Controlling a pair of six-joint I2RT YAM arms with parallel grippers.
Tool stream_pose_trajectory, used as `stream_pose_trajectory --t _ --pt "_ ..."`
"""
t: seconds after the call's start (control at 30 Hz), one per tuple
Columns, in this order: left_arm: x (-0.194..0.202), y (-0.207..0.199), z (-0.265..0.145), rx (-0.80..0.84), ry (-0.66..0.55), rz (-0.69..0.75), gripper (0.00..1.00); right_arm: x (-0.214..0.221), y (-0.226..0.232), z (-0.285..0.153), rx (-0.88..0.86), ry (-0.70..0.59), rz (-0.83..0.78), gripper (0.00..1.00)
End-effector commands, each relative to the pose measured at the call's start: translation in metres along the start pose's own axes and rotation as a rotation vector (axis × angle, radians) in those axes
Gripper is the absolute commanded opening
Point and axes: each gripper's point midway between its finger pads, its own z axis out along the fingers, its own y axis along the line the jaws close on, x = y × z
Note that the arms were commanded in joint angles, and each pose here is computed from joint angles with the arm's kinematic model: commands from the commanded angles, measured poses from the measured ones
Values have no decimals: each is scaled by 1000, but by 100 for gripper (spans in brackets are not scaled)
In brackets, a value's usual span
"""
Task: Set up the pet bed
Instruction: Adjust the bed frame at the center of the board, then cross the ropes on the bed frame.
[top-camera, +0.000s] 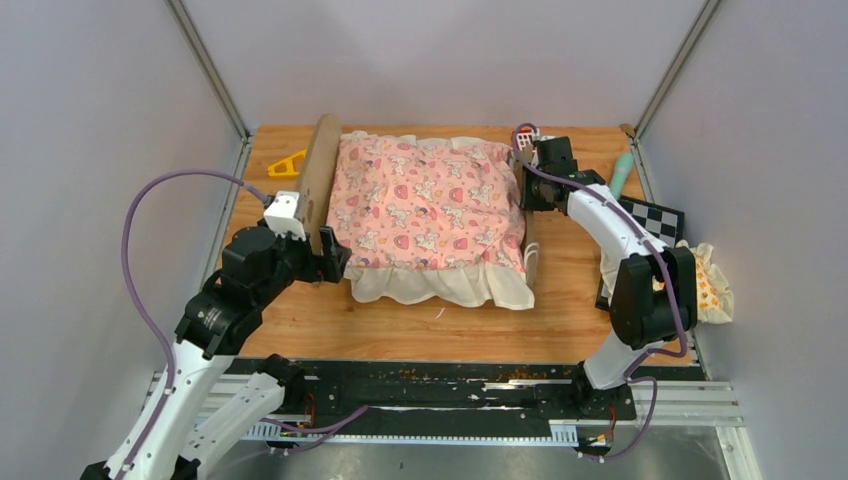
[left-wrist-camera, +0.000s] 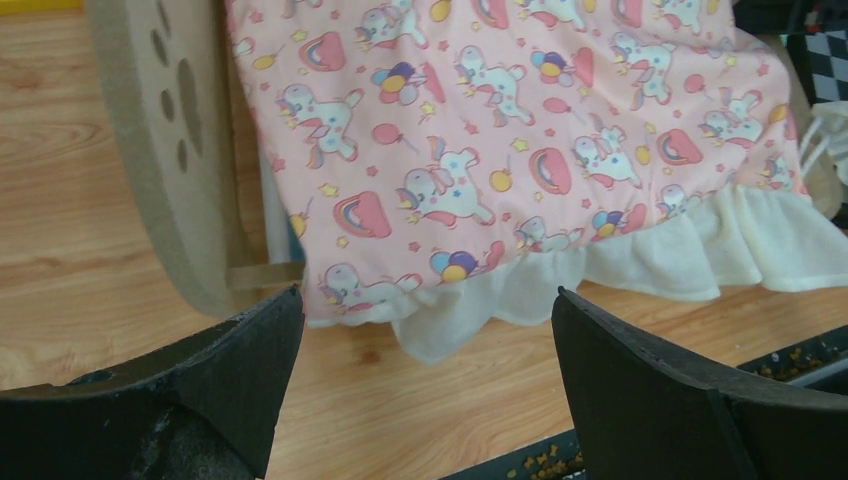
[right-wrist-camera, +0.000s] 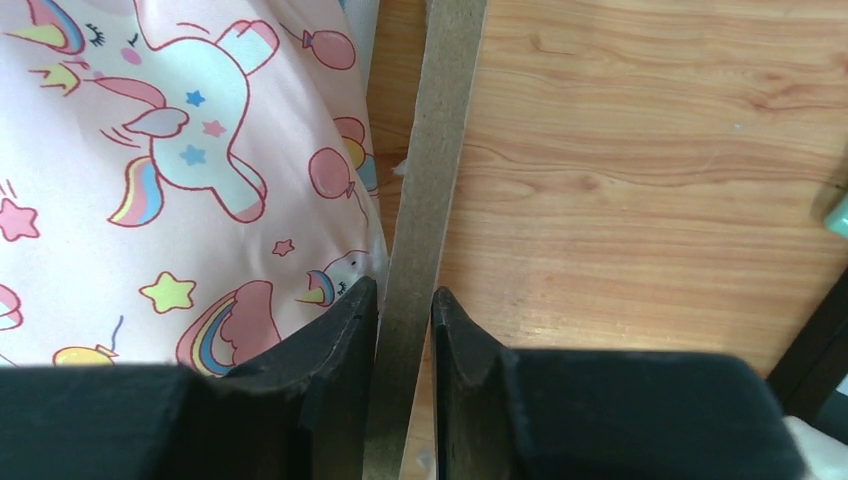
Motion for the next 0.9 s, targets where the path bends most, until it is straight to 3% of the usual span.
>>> stream_pose_trajectory --t 0.0,0.13,0.3,0.43,0.6,0.87 --pt "-26 -27 6 134 -72 13 99 -44 72 -27 -251 -138 -89 9" --pt "-35 -49 24 193 -67 34 96 -44 50 -48 -160 -173 -58 35" --pt "-38 -109 47 239 -65 146 96 -41 18 -100 -102 -259 38 57" --pt "-29 -175 68 313 -20 190 97 -23 -4 -136 -20 -330 105 63" --pt "-12 -226 106 279 19 210 97 4 -14 -172 -29 -429 158 67" --pt "24 -256 168 165 113 287 99 47 -10 -190 -105 -428 154 67"
